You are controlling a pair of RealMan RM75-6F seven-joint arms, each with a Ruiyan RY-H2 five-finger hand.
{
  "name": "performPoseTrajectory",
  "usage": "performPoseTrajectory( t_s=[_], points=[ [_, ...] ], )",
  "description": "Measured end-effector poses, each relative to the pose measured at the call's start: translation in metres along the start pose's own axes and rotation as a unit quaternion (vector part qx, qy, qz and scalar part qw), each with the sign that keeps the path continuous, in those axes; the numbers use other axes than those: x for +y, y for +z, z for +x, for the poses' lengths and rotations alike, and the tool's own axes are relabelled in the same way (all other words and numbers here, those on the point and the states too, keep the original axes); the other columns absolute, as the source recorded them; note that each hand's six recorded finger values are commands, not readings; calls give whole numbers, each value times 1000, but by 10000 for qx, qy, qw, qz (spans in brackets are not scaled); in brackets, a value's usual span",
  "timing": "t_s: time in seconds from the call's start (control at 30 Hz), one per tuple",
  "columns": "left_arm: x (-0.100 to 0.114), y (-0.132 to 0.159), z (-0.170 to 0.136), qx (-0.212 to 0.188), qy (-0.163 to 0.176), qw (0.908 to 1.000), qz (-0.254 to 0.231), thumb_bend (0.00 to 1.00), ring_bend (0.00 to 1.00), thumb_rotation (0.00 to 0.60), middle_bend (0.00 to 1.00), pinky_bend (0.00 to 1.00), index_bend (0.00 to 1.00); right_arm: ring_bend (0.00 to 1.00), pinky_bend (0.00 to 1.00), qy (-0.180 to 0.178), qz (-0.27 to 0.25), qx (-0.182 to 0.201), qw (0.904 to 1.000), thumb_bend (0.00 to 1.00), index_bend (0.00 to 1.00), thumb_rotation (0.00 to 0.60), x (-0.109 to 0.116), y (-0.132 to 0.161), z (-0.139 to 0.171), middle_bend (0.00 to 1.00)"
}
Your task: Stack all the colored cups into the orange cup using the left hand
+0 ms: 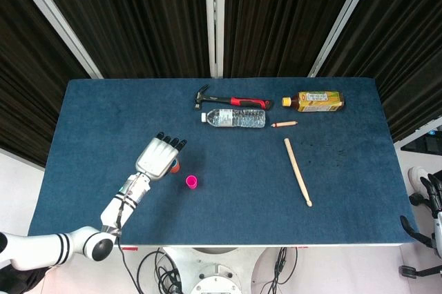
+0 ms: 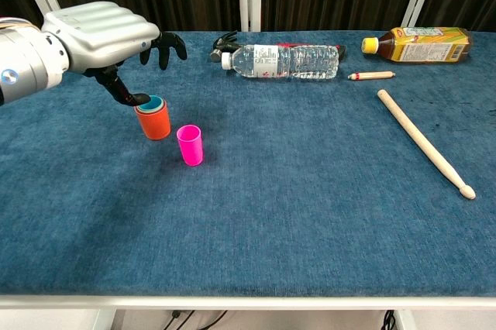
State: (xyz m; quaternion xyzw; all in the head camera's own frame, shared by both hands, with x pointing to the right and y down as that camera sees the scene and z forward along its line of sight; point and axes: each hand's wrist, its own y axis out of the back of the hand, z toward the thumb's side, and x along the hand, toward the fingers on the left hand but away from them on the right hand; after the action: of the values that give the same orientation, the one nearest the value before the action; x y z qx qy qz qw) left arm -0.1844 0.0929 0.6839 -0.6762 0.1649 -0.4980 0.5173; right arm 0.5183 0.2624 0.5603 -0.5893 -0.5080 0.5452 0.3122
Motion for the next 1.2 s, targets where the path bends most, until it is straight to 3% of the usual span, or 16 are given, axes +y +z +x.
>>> performPoseTrajectory(
  t_s=[0.3,0.57,0.7,0.83,1.2],
  points=[
    [14,5,-12,-56,106,9996,-273,211,323,600,313,285,215,0,0,-31,11,-5,10000,216,0,600,2,1,0,0],
    [32,32,-46,-418,108,9962,-761,169,325,600,331,319,263,0,0,-135,-29,24,9999,216,0,600,10,3,-3,0],
    [34,44,-60,-609,199,9955,-699,169,325,600,331,319,264,0,0,-123,-34,9,9999,216,0,600,10,3,-1,0],
    [27,53,-62,-699,321,9957,-526,169,325,600,330,311,264,0,0,-158,-37,49,9999,216,0,600,11,6,0,0],
    [-7,60,-43,-581,217,9979,-204,170,325,600,329,307,270,0,0,-44,-14,-25,10000,216,0,600,5,2,-1,0]
  ],
)
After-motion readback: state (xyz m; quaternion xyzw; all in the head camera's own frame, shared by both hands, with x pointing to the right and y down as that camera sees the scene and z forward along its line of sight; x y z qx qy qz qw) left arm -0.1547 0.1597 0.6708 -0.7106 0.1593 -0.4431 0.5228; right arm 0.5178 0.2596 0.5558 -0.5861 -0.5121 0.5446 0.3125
